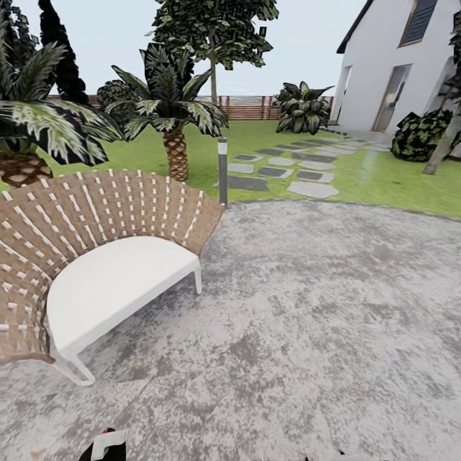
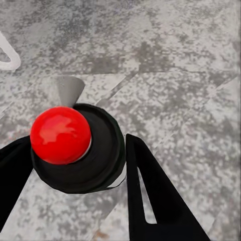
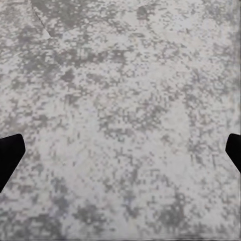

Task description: In the garden, pick up the pesticide atomizer on the floor and spray pesticide onto both trees until each tree trunk is fully covered.

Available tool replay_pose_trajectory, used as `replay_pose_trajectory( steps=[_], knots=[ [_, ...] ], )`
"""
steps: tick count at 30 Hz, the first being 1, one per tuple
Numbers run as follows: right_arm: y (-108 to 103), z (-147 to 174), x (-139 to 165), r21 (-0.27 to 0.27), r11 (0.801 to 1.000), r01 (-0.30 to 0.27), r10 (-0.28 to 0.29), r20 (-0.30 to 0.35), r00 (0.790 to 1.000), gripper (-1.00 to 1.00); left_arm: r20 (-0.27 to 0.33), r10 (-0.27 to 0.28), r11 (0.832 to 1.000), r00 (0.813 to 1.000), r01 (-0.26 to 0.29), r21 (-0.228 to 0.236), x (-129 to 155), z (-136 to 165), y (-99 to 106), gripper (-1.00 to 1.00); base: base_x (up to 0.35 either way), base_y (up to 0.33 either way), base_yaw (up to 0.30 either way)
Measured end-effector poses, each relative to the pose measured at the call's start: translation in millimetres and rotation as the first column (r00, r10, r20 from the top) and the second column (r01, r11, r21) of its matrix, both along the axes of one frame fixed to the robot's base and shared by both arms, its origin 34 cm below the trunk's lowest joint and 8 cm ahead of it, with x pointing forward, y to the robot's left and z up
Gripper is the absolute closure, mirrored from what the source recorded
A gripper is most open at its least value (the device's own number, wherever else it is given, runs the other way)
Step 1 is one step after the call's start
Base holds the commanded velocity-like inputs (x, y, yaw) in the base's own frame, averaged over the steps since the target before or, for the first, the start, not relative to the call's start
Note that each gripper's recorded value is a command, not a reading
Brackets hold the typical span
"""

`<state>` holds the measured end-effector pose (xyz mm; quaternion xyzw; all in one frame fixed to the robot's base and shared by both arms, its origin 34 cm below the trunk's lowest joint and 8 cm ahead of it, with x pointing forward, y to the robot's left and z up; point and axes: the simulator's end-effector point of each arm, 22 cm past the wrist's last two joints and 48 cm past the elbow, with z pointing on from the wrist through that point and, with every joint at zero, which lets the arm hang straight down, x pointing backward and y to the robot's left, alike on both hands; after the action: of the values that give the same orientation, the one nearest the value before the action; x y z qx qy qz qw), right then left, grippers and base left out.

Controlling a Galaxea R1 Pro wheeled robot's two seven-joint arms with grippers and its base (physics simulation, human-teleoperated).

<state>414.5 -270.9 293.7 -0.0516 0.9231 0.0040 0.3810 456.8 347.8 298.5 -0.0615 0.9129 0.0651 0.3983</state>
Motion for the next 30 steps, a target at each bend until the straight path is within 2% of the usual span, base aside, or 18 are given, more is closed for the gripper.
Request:
replay_pose_trajectory(
  steps=[12, 30],
  knots=[
    [-0.1, 0.1, 0.0, 0.0, 1.0, 0.0, 0.0, 0.0, 1.0, -1.0, 0.002, 0.0, 1.0, 1.0, 0.0, 0.0, 0.7, 0.7, 0.0, 1.0, 0.008, 0.0, -0.295],
    [-1.1, 3.5, 3.3, 0.0, 1.0, 0.0, 0.0, 0.01, 1.0, -1.0, 0.013, 0.004, 1.0, 1.0, -0.004, -0.002, 3.7, 4.5, 0.5, 1.0, 0.313, 0.0, -0.29]
  ],
)
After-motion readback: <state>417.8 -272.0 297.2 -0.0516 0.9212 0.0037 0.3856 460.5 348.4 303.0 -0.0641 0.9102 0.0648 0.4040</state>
